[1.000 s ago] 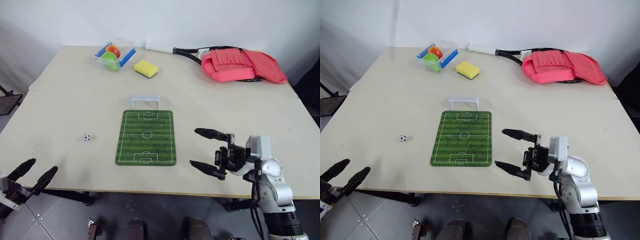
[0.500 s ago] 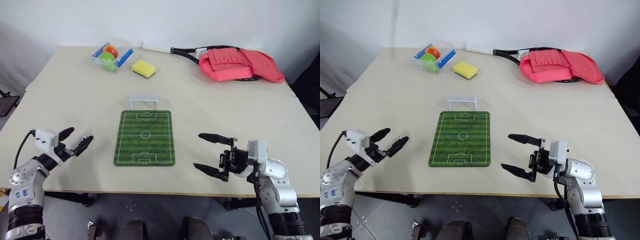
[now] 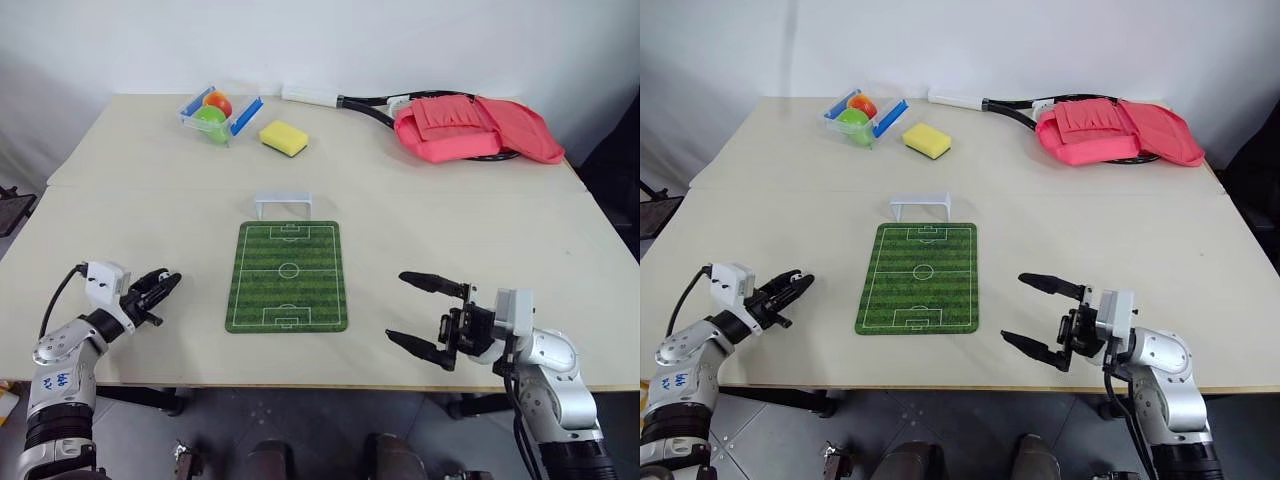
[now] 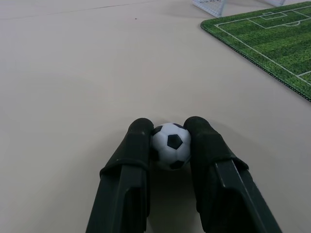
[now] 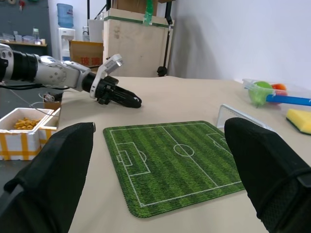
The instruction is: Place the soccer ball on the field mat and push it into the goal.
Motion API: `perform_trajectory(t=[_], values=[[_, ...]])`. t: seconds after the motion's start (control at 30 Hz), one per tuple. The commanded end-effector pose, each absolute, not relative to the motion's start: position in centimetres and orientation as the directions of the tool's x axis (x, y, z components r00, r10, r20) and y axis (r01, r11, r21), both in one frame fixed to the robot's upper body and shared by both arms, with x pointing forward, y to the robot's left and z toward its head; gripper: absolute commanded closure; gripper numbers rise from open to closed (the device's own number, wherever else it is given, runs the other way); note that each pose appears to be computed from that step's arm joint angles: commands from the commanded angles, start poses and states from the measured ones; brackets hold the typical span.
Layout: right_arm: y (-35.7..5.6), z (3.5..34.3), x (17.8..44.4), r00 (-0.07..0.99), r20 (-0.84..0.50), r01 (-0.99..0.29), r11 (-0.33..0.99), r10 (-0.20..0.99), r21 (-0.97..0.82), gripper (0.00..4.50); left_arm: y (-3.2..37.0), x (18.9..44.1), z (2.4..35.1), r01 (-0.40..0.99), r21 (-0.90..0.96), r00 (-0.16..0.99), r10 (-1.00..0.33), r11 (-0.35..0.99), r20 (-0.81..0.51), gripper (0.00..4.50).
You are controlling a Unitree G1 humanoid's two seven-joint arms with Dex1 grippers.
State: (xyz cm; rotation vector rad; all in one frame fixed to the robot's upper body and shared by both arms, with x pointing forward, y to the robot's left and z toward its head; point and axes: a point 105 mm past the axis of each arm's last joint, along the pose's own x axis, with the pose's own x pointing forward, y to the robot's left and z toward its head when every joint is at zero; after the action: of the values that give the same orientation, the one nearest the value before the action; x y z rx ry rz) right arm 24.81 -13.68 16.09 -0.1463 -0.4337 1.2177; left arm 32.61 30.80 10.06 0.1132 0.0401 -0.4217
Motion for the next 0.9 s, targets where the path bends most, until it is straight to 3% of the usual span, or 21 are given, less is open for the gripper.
perform_trajectory(t=[0.03,0.13,0.23,0.4,0.6,0.9], values=[[-14.2,16.9,24.7,0.289,0.262,-0.849,0.373,0.921,-0.374,0.00,28.5,32.4,13.0,0.520,0.118,0.846,-0.529,0.846,0.064,3.64],[-15.0,17.7,24.8,0.292,0.250,-0.853,0.370,0.923,-0.368,0.00,23.8,31.4,15.9,0.717,0.219,0.663,-0.744,0.662,0.080,3.64],[-15.8,17.6,24.3,0.268,0.199,-0.869,0.326,0.942,-0.371,0.00,20.6,30.7,16.9,0.809,0.259,0.537,-0.843,0.528,0.040,3.64],[-20.4,15.4,23.8,0.275,0.012,-0.894,0.260,0.961,-0.364,0.00,12.6,29.8,14.0,0.941,0.304,0.221,-0.950,0.148,-0.220,3.64],[-22.0,14.8,24.0,0.310,0.007,-0.879,0.289,0.951,-0.378,0.00,10.3,29.8,11.4,0.960,0.266,0.166,-0.949,0.093,-0.268,3.64],[-22.1,14.4,23.7,0.330,0.032,-0.871,0.318,0.943,-0.374,0.00,10.8,30.5,10.4,0.952,0.283,0.196,-0.940,0.115,-0.279,3.64]])
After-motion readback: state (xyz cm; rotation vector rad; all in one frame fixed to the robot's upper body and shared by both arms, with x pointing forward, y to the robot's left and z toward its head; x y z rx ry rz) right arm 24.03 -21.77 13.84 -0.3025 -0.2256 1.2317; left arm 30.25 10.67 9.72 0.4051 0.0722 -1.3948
